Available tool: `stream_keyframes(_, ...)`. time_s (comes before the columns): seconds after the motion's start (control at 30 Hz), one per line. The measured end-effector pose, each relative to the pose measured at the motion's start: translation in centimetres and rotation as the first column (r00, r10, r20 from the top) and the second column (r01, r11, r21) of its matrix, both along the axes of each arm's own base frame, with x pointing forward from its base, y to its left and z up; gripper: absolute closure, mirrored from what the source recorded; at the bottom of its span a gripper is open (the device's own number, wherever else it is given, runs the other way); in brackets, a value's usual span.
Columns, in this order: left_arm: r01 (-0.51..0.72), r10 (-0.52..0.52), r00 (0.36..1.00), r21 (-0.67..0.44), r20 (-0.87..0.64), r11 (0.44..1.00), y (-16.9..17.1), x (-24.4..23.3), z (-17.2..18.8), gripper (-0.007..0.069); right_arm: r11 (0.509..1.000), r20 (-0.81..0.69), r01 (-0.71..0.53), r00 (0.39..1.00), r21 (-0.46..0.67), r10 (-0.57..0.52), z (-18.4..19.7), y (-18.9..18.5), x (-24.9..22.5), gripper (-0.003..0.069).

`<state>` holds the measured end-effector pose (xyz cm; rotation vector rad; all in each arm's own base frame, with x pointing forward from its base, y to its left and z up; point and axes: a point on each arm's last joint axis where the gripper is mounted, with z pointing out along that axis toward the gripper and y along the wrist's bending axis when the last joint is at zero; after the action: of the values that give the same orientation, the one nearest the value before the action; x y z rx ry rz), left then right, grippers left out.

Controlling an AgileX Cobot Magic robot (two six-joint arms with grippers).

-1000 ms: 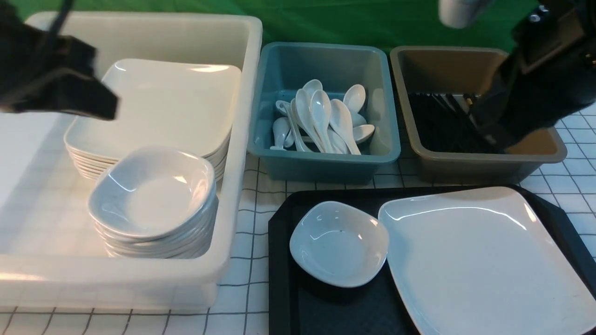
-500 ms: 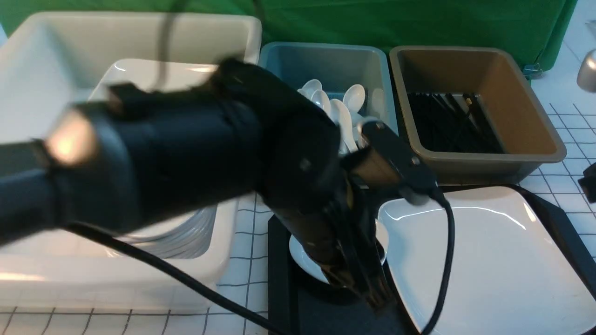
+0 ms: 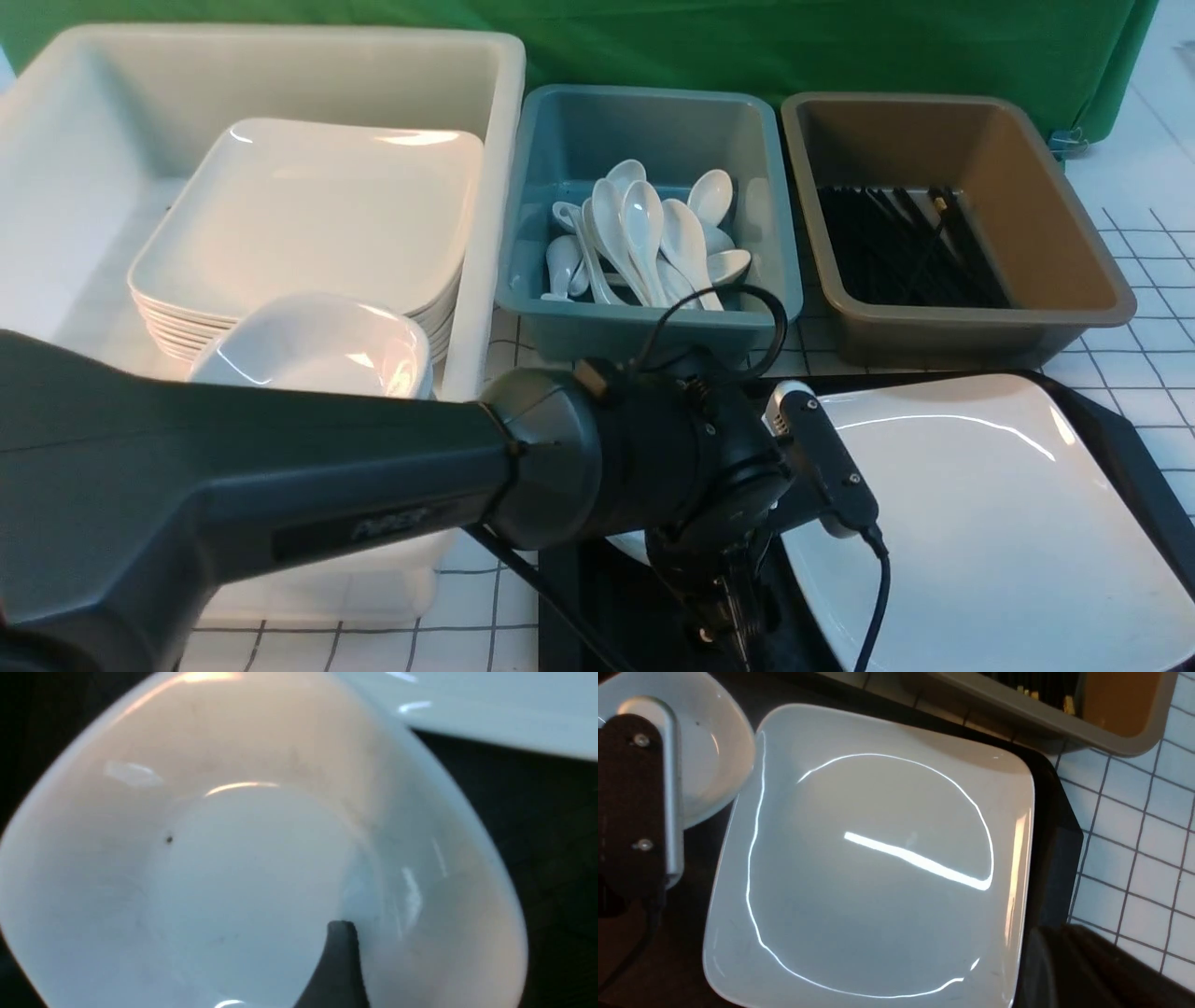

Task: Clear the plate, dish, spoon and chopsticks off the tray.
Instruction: Use the left arm to grab a small plate from the dinner plate, then use the left arm to put the small plate into the large storage box on the left

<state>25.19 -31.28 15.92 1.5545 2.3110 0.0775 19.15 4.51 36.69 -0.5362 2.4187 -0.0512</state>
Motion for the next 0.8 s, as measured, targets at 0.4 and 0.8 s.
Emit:
stream_keyframes(0.4, -0.034, 0.035, 0.999, -0.054, 0.019, 0.998, -0.5, 0.4, 4.2, 0.0581, 1.000, 0.038, -0.006, 0.999, 0.023, 0.005, 0.8, -0.1, -0.9, 0.0645)
stream_keyframes(0.8, -0.146, 0.223, 0.952, -0.332, 0.207, 0.932, 3.7, -1.7, 24.0, 0.0599, 0.991, 0.069, -0.057, 0.996, 0.121, 0.049, 1.6, 0.8, -0.9, 0.0645)
